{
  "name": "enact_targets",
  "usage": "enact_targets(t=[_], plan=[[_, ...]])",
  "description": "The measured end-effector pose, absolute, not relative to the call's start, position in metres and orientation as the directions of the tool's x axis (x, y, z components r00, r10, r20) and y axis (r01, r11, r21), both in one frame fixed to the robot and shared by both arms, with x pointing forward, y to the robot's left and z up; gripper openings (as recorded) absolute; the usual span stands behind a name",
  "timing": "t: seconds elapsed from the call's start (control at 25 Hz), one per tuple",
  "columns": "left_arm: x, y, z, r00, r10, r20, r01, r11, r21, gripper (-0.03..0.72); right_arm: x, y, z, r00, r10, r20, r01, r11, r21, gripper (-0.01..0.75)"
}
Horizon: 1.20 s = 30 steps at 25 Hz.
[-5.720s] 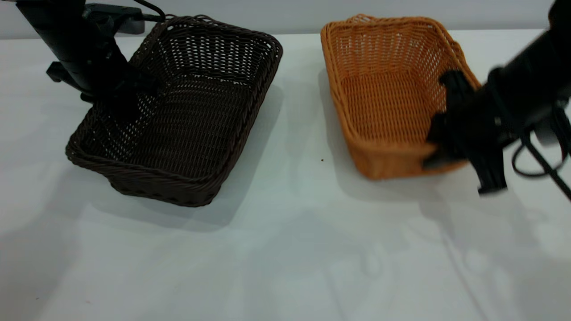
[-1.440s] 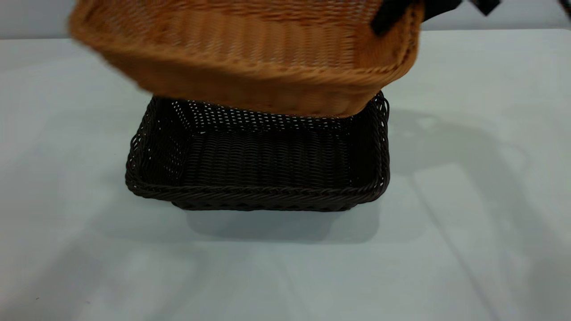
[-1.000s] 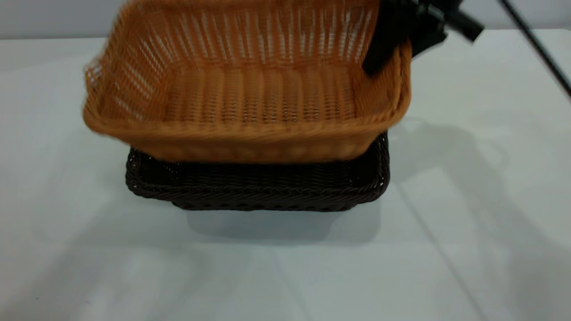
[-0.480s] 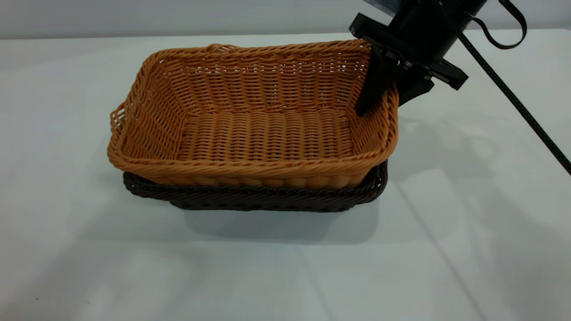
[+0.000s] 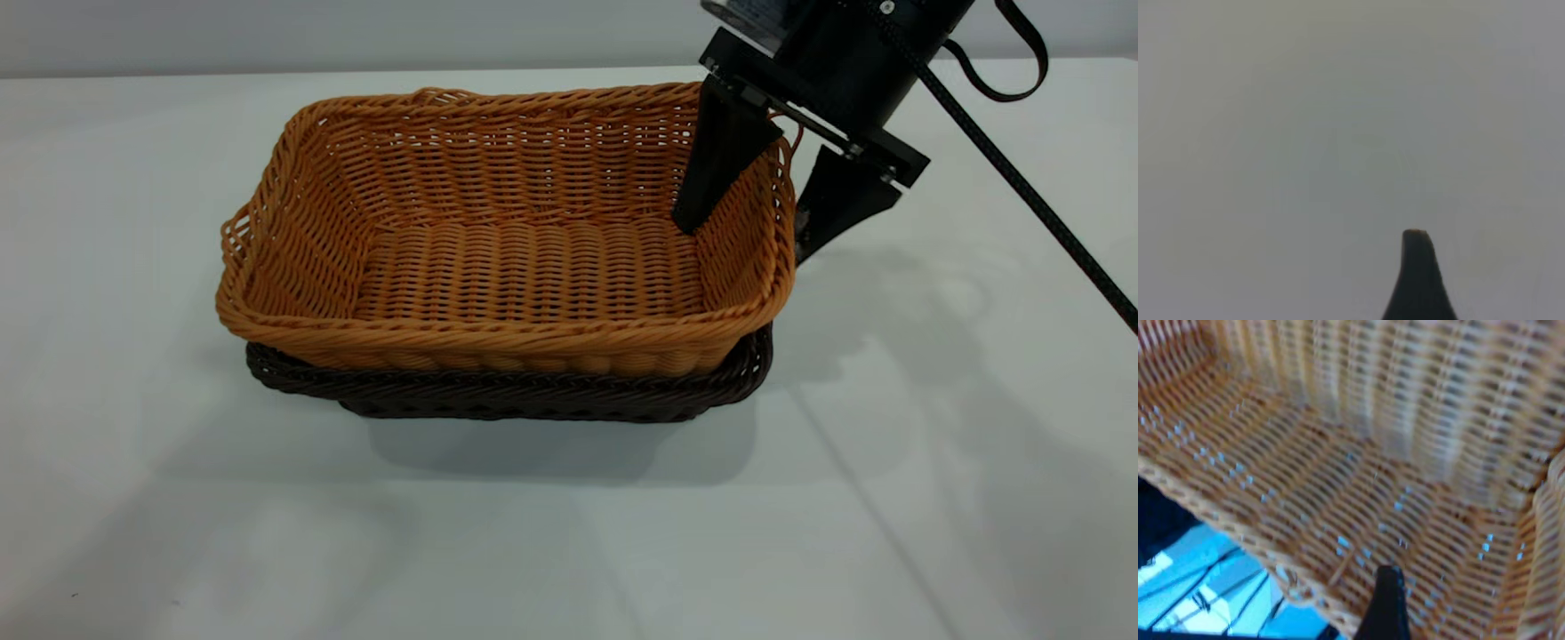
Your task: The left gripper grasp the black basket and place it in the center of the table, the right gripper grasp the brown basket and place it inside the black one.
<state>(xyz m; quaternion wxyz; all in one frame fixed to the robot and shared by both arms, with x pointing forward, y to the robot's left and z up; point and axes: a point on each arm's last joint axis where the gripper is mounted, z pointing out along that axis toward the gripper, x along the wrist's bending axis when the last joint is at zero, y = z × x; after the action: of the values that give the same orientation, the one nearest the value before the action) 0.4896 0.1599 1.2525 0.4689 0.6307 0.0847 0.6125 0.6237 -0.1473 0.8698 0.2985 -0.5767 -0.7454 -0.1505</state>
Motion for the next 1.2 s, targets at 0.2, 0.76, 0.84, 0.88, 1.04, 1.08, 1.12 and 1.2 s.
enact_targets(t=[0.2,0.76,0.84,0.88,1.04,1.08,1.12,1.2], plan=[[0.490,0.160,1.253,0.235,0.681,0.693,-0.468,-0.546,0.695,0.487,0.629,-0.148,0.877,-0.195,0.771,0.607,0.943,0.317,-0.099,0.567],[0.432,0.195,1.285,0.333,0.823,0.460,-0.383,-0.328,0.864,0.487,0.630,-0.157,1.006,-0.380,0.793,0.477,0.925,0.330,0.188,0.552],[0.417,0.205,1.286,0.371,0.844,0.388,-0.298,-0.288,0.910,0.487,0.621,-0.159,1.035,-0.398,0.789,0.467,0.916,0.317,0.244,0.552],[0.410,0.210,1.285,0.384,0.848,0.365,-0.253,-0.283,0.925,0.487,0.617,-0.160,1.047,-0.405,0.788,0.464,0.912,0.310,0.268,0.552],[0.388,0.226,1.274,0.423,0.855,0.300,-0.055,-0.307,0.950,0.487,0.587,-0.167,1.110,-0.438,0.783,0.442,0.879,0.268,0.395,0.552],[0.383,0.230,1.269,0.432,0.854,0.289,0.005,-0.322,0.947,0.487,0.577,-0.169,1.128,-0.445,0.781,0.438,0.867,0.254,0.428,0.552],[0.378,0.233,1.265,0.441,0.854,0.276,0.069,-0.339,0.938,0.487,0.565,-0.172,1.144,-0.452,0.779,0.434,0.854,0.240,0.461,0.552],[0.368,0.241,1.255,0.456,0.853,0.254,0.192,-0.373,0.908,0.487,0.543,-0.178,1.174,-0.460,0.778,0.429,0.830,0.205,0.519,0.552]])
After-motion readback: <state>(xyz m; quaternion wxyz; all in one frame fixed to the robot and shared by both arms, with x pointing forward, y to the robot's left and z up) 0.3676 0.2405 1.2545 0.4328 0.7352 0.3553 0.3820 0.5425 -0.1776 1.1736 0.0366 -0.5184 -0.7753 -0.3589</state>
